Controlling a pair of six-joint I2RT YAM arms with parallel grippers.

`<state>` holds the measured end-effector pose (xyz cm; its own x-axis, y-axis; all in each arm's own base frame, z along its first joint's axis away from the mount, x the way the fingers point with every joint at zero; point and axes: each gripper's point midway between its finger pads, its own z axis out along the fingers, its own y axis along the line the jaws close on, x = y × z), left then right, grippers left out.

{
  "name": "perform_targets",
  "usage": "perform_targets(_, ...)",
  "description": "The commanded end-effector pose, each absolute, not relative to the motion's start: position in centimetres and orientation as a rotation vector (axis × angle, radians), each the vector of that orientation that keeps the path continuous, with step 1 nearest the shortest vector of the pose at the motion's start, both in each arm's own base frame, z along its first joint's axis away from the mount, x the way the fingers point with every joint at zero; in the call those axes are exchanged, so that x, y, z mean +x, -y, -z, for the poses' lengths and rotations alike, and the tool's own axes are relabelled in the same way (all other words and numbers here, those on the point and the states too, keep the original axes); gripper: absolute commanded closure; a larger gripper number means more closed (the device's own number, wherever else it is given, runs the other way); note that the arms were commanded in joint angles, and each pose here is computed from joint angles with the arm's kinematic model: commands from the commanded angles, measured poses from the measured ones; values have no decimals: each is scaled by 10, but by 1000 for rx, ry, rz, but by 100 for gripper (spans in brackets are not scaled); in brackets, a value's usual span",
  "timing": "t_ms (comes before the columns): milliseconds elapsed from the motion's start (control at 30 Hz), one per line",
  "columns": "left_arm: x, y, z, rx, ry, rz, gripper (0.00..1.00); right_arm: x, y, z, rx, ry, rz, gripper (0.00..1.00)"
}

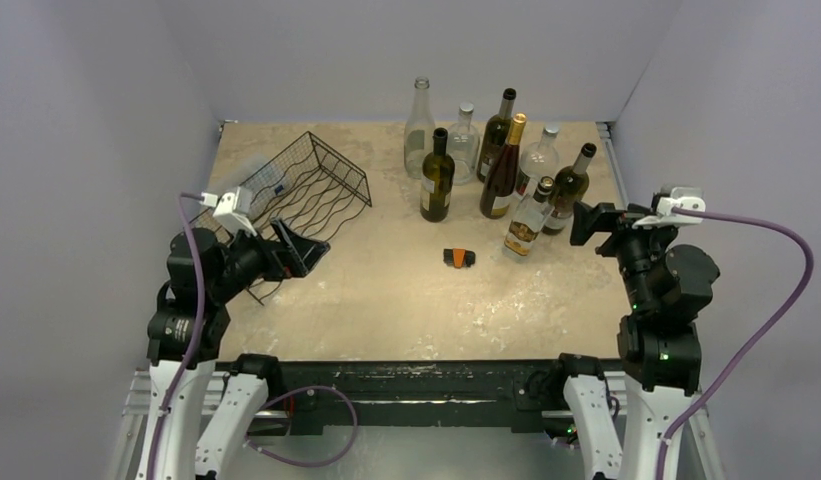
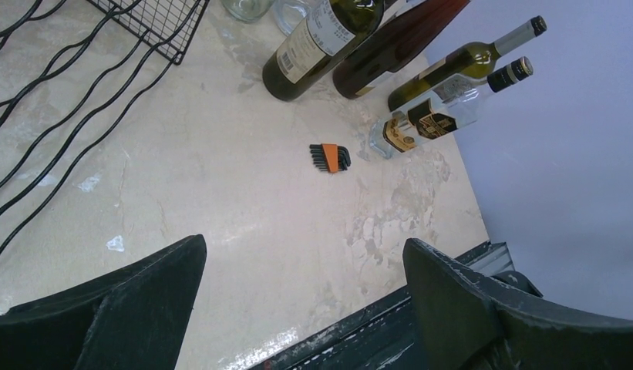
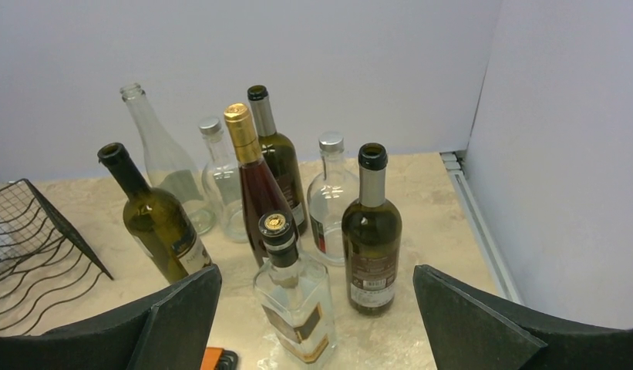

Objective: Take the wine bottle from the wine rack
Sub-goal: Reset both arms

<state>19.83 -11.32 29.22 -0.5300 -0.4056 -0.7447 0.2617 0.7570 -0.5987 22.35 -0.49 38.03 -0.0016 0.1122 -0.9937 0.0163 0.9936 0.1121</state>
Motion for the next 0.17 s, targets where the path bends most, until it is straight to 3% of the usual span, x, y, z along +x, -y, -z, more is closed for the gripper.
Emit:
perform_targets(0, 189, 115, -316, -110, -1911, 872, 0, 224, 9, -384, 113, -1540, -56, 1)
perform_targets(133, 185, 114, -320, -106, -1901, 870, 0, 223, 10, -388, 101, -1511, -39, 1)
